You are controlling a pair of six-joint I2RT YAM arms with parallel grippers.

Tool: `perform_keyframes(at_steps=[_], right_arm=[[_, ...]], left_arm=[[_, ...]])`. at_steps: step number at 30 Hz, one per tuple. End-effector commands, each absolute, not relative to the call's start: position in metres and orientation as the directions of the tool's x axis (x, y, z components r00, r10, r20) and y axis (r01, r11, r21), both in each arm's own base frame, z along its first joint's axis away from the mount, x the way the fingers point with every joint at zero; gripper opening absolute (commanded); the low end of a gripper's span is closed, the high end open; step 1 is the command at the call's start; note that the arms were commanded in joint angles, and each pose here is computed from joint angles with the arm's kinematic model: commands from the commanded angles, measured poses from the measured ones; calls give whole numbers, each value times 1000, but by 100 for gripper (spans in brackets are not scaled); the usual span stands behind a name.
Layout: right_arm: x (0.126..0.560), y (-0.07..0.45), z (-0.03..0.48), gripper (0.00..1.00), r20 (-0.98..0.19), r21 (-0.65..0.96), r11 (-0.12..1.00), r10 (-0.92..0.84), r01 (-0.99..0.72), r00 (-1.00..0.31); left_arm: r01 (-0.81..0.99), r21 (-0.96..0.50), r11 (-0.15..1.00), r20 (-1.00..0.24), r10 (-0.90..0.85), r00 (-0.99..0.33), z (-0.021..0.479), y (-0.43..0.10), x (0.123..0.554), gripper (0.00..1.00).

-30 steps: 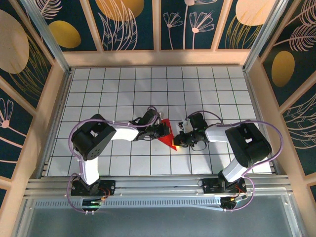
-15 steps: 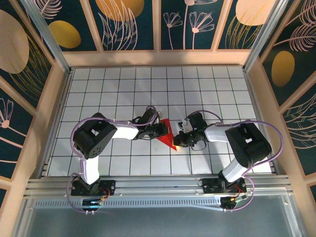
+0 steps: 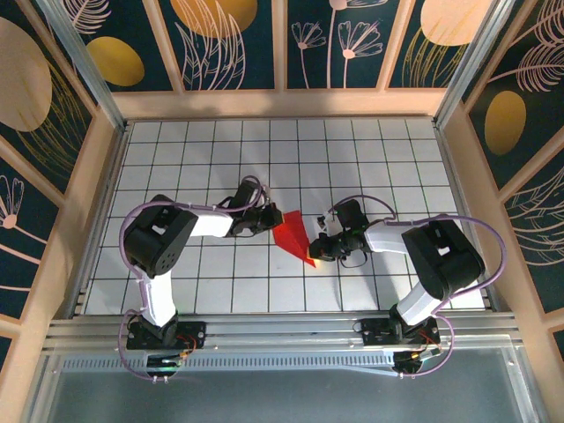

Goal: Fold a paper plane with a square sheet of paper (fold left side to right side)
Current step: Fourth fold the wing at the center of the table.

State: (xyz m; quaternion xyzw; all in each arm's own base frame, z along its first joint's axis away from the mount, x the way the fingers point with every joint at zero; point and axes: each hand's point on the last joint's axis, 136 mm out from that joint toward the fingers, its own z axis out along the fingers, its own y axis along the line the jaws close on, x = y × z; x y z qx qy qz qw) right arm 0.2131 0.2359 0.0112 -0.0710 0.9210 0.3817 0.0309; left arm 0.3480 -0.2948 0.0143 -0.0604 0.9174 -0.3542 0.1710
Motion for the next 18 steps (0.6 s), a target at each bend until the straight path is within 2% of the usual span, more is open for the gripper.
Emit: perform_keyframes(at_steps=[1, 5, 9, 13, 18], right_arm=[[182, 187, -38, 0, 30, 486, 873, -69, -46, -997], [184, 189, -36, 0, 25, 493, 869, -69, -48, -997], [187, 191, -34, 0, 14, 503, 863, -67, -51, -998], [189, 192, -32, 0, 5, 503, 863, -66, -55, -998], [190, 191, -32, 0, 3, 501, 864, -65, -55, -998]], left_arm=[[-52, -534, 844, -355, -280, -892, -3, -244, 377, 5], [-20, -515, 857, -412, -268, -871, 18, -239, 389, 5], [51, -555, 831, -488, -275, -829, 62, -240, 388, 6], [128, -626, 769, -499, -269, -824, 93, -256, 367, 6], [208, -676, 707, -448, -169, -878, 91, -302, 326, 6]])
